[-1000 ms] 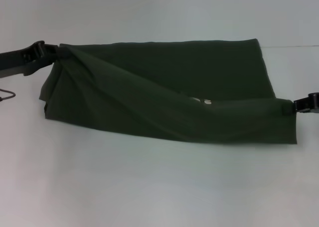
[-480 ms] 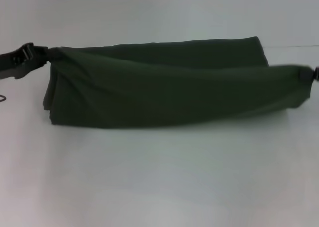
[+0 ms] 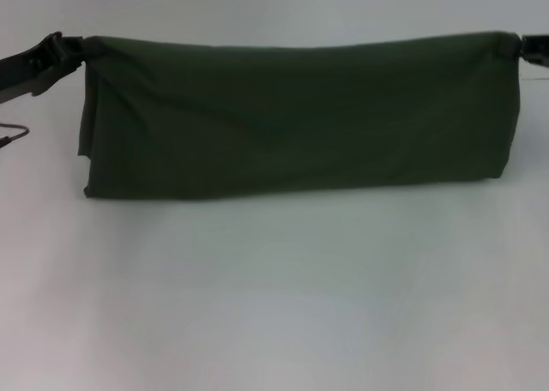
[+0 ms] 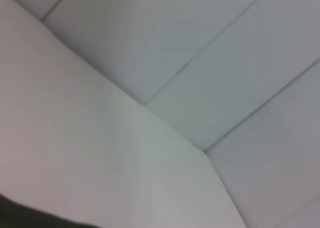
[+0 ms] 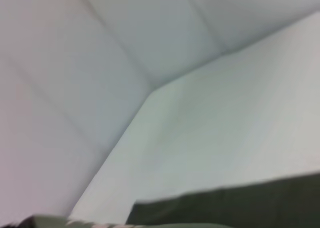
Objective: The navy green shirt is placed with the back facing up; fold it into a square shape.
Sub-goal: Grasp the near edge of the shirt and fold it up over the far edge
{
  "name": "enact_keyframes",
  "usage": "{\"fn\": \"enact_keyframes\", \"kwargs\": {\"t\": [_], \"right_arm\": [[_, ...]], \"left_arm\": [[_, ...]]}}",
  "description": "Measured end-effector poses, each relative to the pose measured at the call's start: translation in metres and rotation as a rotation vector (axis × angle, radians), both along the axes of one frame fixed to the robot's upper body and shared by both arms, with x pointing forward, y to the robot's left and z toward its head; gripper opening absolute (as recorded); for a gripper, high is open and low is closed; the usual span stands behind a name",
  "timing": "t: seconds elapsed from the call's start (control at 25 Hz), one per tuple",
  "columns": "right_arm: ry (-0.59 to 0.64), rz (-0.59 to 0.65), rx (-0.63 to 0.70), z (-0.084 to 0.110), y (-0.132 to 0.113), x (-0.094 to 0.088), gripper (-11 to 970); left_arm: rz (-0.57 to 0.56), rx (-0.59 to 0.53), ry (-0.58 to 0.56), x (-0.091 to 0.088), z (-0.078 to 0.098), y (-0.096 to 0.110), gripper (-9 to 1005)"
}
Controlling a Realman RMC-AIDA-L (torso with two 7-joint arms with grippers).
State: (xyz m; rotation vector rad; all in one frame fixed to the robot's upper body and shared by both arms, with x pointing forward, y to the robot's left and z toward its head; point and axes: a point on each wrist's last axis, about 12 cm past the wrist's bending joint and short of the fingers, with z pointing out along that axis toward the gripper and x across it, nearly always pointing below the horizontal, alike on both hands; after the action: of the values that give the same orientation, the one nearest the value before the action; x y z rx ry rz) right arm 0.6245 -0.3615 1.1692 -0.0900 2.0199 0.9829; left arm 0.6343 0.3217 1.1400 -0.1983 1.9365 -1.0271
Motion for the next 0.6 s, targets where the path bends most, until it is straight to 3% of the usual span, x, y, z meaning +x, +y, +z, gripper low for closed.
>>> {"fn": "enact_keyframes", "kwargs": {"t": [0.28,0.6], "right_arm": [[-0.076,-0.148,-0.126,-0.016,0.039,0.037,51],[-0.116,-0.254,-0.274,-0.038,0.079,0.059,54]], "left_arm": [[0.080,0.028,-0.060,0.013,-0.013,-0.024,50],[0.194,0.128,-0.131,0.022,-0.036,-0.053,49]]}}
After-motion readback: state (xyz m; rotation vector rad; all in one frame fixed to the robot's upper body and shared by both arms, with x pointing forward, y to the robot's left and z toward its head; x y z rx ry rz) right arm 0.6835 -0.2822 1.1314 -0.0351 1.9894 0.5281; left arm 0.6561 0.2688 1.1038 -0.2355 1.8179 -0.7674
